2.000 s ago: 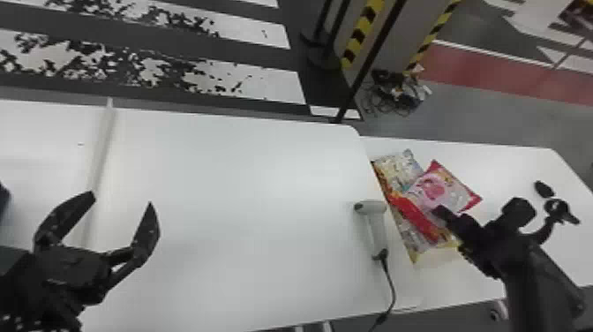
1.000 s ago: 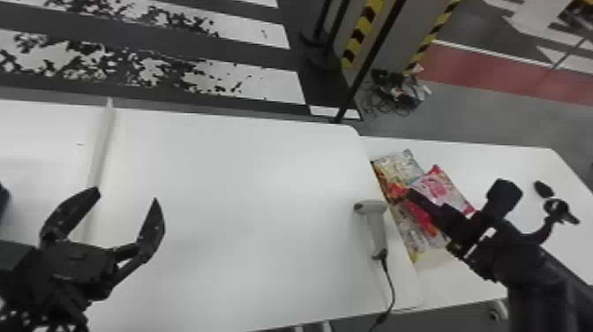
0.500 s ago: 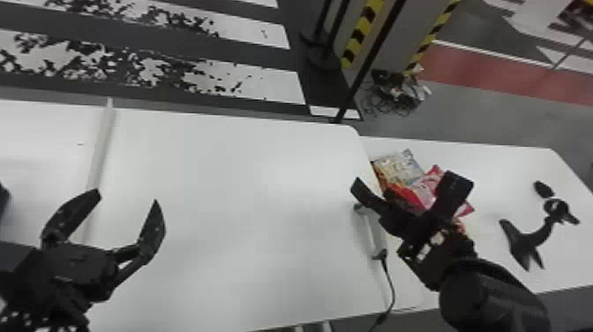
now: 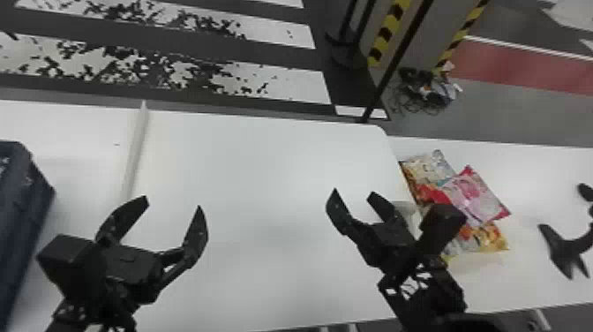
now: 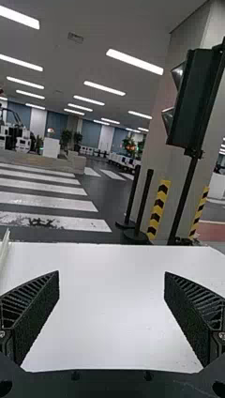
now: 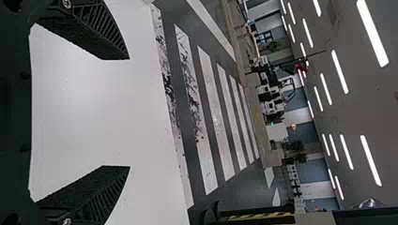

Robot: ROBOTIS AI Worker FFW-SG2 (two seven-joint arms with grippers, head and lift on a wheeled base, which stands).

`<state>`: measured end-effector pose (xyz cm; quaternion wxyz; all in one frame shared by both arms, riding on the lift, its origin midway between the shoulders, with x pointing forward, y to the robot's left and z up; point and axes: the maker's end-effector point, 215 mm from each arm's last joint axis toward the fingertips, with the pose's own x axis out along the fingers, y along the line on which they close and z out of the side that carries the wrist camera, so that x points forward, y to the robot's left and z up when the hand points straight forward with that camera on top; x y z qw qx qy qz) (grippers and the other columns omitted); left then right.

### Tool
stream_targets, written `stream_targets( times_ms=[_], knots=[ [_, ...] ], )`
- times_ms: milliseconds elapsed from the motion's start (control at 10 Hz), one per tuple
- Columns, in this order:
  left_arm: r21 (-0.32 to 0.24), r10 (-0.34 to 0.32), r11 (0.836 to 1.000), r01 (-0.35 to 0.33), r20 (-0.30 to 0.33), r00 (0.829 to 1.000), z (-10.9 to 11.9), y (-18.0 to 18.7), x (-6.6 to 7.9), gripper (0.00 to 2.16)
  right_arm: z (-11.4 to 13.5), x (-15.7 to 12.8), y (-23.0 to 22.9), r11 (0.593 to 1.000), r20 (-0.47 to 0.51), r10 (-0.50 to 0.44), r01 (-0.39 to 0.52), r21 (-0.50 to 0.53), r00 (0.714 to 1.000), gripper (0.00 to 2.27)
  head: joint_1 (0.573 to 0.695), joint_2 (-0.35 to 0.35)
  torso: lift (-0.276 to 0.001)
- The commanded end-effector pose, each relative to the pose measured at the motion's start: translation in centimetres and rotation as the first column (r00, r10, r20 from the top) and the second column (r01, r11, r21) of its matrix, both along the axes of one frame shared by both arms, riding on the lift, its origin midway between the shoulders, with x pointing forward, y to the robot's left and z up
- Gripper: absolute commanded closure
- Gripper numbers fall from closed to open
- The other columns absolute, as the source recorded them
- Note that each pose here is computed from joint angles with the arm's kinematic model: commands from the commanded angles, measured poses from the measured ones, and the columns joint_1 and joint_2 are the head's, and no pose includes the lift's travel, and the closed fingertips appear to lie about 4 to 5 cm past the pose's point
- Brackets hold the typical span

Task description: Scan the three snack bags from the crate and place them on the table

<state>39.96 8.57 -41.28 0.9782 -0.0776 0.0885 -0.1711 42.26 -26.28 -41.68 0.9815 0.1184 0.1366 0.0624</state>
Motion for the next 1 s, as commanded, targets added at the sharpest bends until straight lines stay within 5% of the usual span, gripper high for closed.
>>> stream_targets(
  times_ms=[0,300,900],
  knots=[
    [-0.003,-0.003,1.0,0.003,-0.031,1.0,-0.1,-0.2,-0.9,0.04,0.1,-1.9,1.3,1.0,0.039,0.007,-0.006,-0.014,0.999,0.05,0.695,-0.244,-0.062],
    [0.015,0.056,0.998,-0.054,-0.092,0.994,-0.8,1.5,-3.5,0.04,0.9,-4.6,-0.2,0.999,0.077,-0.021,0.024,-0.042,0.997,0.05,0.695,-0.238,-0.062],
    [-0.009,0.089,0.996,-0.089,-0.03,0.996,2.2,4.6,-7.8,0.04,0.1,-10.7,-5.4,0.992,0.055,-0.101,0.105,-0.067,0.993,0.08,0.695,-0.31,-0.062]
  ],
)
